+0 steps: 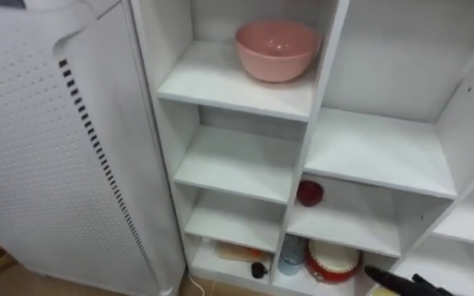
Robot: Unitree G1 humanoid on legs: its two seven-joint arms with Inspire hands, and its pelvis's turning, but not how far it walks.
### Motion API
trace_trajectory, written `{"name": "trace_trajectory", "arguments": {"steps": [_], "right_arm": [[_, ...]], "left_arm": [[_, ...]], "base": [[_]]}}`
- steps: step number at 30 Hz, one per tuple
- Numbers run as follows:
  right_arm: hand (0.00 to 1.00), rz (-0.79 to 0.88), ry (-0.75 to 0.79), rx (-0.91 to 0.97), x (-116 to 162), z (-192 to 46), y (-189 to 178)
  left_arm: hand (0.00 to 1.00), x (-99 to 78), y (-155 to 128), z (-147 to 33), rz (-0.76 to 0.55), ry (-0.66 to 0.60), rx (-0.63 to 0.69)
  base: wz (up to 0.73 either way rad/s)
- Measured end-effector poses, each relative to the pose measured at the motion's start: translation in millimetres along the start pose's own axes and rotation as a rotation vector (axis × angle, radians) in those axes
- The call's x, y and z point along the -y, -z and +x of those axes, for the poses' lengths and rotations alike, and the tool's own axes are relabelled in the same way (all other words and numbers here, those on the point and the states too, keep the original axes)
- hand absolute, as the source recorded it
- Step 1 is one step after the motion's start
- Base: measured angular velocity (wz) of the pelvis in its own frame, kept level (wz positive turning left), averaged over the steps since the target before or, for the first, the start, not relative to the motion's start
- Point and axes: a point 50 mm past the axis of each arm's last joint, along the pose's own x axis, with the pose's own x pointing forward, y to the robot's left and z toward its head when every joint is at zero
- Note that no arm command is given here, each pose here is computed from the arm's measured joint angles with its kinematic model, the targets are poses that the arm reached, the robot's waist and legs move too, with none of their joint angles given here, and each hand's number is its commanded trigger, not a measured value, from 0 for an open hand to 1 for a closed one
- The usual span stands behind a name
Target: Arrange fruit in the closet
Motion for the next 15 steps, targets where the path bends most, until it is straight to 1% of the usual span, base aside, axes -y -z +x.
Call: {"name": "trace_trajectory", "arguments": {"steps": [1, 2, 4, 5, 7, 8, 10, 11, 13, 15], "right_arm": [[0.0, -0.052, -0.008, -0.024, 2.2, -0.8, 8.1], [0.0, -0.129, -0.023, -0.07, 6.2, -3.1, 24.8], [0.0, -0.248, -0.064, -0.14, 12.5, -11.3, 58.6], [0.0, -0.272, -0.075, -0.157, 13.5, -13.5, 66.6], [0.0, -0.363, -0.108, -0.249, 22.0, -27.2, 105.8], [0.0, -0.376, -0.113, -0.275, 25.4, -31.4, 115.6], [0.0, -0.414, -0.111, -0.372, 38.5, -47.0, 147.9], [0.0, -0.413, -0.105, -0.392, 41.7, -50.8, 155.0], [0.0, -0.4, -0.09, -0.443, 50.3, -63.3, 175.1], [0.0, -0.328, -0.031, -0.527, 67.3, -84.4, 203.7]], "left_arm": [[0.0, -1.6, 1.7, 0.2, -0.005, -0.003, -0.007], [0.0, -4.8, 0.2, 0.4, -0.009, -0.01, -0.002], [0.0, -5.4, 1.3, 0.4, -0.044, -0.008, -0.003], [0.0, -5.4, 1.4, 0.4, -0.046, -0.007, -0.001], [0.0, -5.8, 1.3, 0.3, -0.058, -0.008, 0.014], [0.0, -5.8, 1.4, 0.2, -0.066, -0.008, 0.019], [0.0, -4.4, 7.7, -0.7, -0.083, -0.008, 0.027], [0.0, -3.6, 10.4, -1.0, -0.084, -0.007, 0.025], [0.0, 0.6, 19.5, -2.2, -0.119, 0.0, 0.016], [0.0, 6.8, 34.4, -5.3, -0.169, 0.009, 0.006]], "base": [[0.0], [-0.05], [-0.08], [0.0], [0.0], [0.05], [0.03], [-0.08], [-0.09], [0.03]]}}
